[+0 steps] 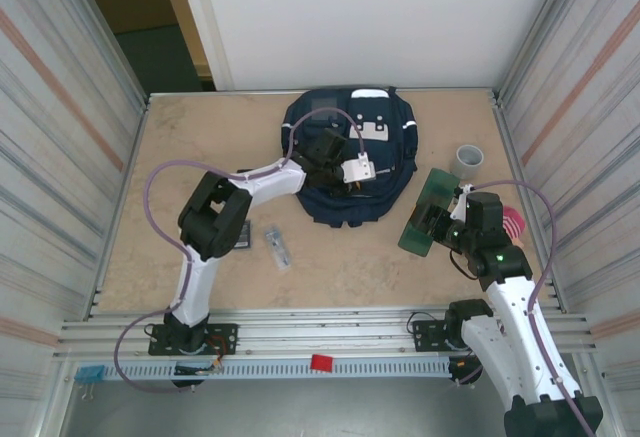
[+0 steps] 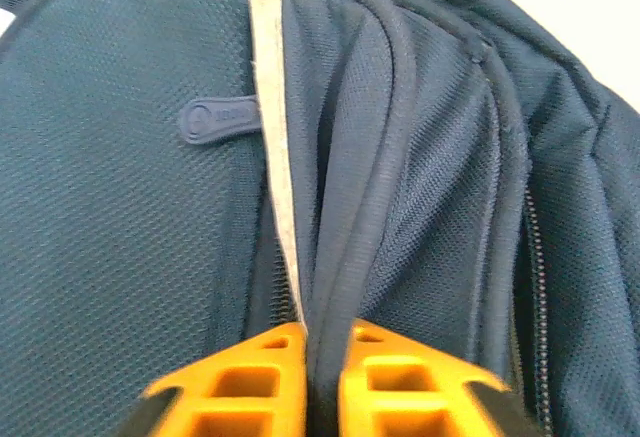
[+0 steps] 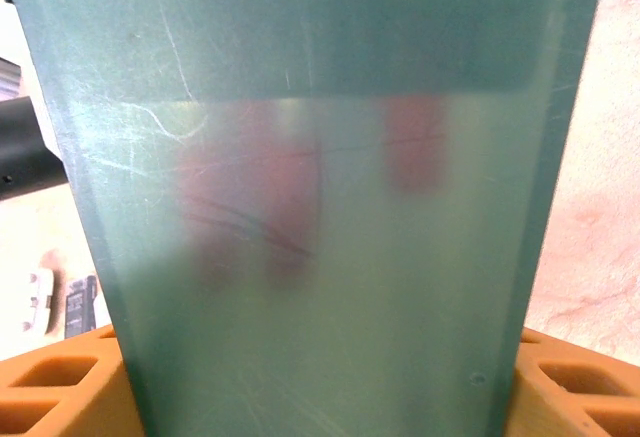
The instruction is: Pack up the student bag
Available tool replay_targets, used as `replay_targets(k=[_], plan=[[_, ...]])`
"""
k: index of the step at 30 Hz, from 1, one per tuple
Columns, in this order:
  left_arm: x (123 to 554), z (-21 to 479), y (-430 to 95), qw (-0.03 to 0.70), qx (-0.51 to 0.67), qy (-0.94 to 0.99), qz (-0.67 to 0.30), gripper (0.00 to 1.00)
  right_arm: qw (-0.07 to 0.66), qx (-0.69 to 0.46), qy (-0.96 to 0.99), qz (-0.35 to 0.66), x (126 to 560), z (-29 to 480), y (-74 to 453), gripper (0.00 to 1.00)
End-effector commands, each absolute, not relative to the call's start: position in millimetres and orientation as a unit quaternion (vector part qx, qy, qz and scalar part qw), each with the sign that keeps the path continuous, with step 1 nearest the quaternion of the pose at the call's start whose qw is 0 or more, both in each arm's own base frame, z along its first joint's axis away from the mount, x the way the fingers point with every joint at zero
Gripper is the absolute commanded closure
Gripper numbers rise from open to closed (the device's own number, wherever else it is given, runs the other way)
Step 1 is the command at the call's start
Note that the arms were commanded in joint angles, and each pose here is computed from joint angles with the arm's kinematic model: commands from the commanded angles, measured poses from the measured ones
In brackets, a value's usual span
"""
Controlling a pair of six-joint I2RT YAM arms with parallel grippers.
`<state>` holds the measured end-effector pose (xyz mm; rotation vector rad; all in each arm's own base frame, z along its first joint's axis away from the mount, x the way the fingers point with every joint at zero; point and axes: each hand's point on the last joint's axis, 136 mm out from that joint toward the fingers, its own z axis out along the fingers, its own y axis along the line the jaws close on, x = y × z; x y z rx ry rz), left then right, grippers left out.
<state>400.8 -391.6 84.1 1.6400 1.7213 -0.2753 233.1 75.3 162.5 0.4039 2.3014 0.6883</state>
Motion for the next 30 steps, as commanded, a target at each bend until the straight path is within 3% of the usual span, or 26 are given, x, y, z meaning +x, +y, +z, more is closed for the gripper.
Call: replay_targets(k=[1,9,15,22,30], plan=[[398.8,155.3,-380.5,0.41,0.592,0.686,-0.102,0.98,0.353,0.154,0.882,0.272,236.0,170.3,77.4,0.46],[361.5,248.0,-372.4,0.43,0.467,0.744,-0.208,1.0,0.316,0.17,0.859,0.366,246.4,183.5,90.8,0.46],[333.4,280.1,-373.7,0.413,0.416,0.758,-0.286,1.0,0.281,0.138,0.853,0.418,244.2,197.4,101.3,0.47],[334.0,297.0,-367.8,0.422,0.403,0.763,-0.277,1.0,0.282,0.14,0.829,0.463,244.3,219.3,135.9,0.48],[327.9,321.1,-384.5,0.419,0.394,0.745,-0.337,1.0,0.257,0.274,0.781,0.498,271.7,201.4,167.7,0.45]])
